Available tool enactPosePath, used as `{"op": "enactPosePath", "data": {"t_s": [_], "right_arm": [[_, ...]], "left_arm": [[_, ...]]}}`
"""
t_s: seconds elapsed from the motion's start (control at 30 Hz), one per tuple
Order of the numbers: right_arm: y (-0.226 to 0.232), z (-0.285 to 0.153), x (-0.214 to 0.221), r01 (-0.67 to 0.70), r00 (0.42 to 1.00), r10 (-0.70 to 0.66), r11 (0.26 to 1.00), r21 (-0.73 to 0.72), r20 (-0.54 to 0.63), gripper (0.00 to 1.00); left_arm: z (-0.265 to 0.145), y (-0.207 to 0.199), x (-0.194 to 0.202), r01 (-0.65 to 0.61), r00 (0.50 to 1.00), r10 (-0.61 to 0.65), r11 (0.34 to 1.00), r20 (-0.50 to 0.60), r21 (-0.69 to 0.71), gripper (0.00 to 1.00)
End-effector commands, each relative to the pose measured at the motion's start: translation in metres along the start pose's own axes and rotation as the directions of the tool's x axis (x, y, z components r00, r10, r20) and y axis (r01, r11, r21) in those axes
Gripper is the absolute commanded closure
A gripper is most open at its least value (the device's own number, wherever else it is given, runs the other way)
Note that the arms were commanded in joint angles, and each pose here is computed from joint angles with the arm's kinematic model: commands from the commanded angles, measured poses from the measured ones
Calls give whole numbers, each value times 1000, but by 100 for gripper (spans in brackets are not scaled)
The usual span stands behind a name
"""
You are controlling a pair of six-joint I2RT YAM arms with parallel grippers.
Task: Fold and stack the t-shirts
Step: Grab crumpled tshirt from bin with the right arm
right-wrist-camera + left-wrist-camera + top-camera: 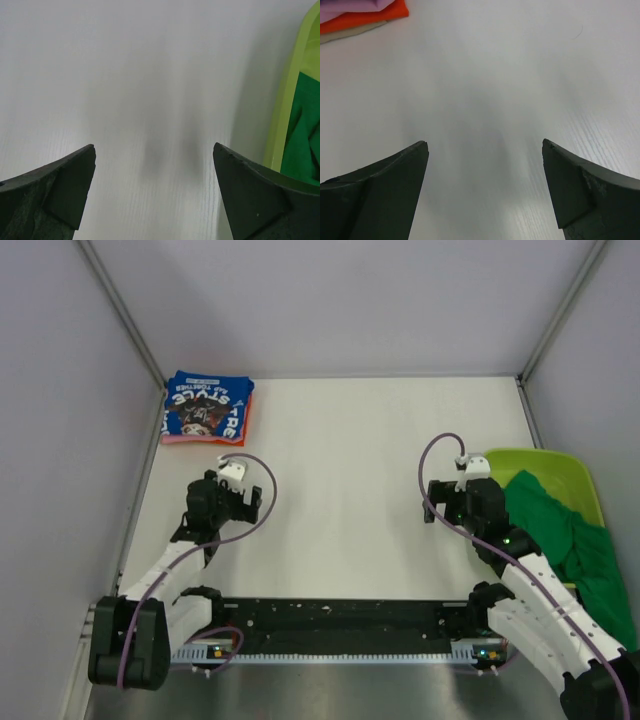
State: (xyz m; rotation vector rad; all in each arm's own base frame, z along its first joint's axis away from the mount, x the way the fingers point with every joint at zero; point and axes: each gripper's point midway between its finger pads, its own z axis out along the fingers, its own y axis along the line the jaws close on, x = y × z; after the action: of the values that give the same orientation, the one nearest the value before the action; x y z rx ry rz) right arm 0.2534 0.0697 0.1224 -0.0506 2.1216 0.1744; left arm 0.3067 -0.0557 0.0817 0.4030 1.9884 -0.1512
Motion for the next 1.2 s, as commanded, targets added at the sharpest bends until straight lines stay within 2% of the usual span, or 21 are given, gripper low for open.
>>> {"op": "enactPosePath", "data": {"t_s": [0.0, 0.37, 0.43, 0.57, 0.6, 0.67, 0.7, 0.73, 0.77, 0.8, 0.87, 0.93, 1.0, 1.07, 1.1, 1.17], "right_arm": [[-3, -1, -16, -25, 998, 24, 1000, 14, 63, 1], [-7, -4, -22, -43, 992, 39, 999, 30, 118, 1], [-14, -7, -38, -108, 979, 93, 991, 76, 180, 1], [-6, -27, -95, -326, 905, 303, 945, 30, 299, 1], [0, -31, -107, -318, 899, 303, 948, -4, 317, 1], [13, -39, -129, -214, 908, 225, 974, -72, 352, 1], [6, -41, -134, -216, 907, 212, 976, -30, 364, 3], [-12, -44, -139, -255, 900, 209, 964, 73, 381, 8], [-41, -49, -136, -301, 902, 197, 924, 236, 383, 11], [-79, -64, -133, -361, 897, 180, 823, 438, 403, 12], [-131, -93, -120, -447, 886, 195, 602, 661, 422, 12], [-160, -108, -109, -536, 843, 266, 480, 695, 467, 12], [-187, -113, -89, -661, 748, 367, 352, 662, 553, 12], [-211, -109, -61, -727, 669, 454, 238, 644, 588, 12], [-222, -107, -42, -734, 644, 483, 175, 656, 593, 11], [-241, -101, -15, -713, 630, 513, 83, 697, 583, 8]], "left_arm": [[0, 10, -24, 20, 999, -18, 999, 46, -41, 1], [1, 8, -19, -1, 1000, 1, 1000, 24, -24, 1], [1, 8, -20, -2, 1000, 2, 1000, 22, -22, 1], [0, 7, -22, -16, 1000, 16, 1000, 23, -15, 1], [0, 6, -21, -21, 1000, 21, 1000, 21, -10, 1], [-1, 4, -21, -43, 999, 43, 999, 19, 11, 1], [-2, 1, -19, -63, 998, 63, 998, 11, 28, 1], [-3, 0, -19, -85, 996, 84, 996, 8, 41, 1], [-2, -2, -16, -98, 995, 98, 994, -3, 54, 1], [-3, -2, -15, -109, 994, 109, 992, -6, 57, 1], [-3, -1, -14, -118, 993, 119, 991, -12, 58, 1], [-3, -2, -15, -116, 993, 117, 991, -13, 60, 1], [-2, -5, -14, -114, 993, 115, 990, -13, 82, 1], [-2, -9, -13, -114, 993, 117, 988, -17, 108, 1], [-2, -10, -11, -111, 993, 114, 987, -26, 115, 1], [-2, -11, -11, -108, 993, 113, 986, -32, 124, 2]]}}
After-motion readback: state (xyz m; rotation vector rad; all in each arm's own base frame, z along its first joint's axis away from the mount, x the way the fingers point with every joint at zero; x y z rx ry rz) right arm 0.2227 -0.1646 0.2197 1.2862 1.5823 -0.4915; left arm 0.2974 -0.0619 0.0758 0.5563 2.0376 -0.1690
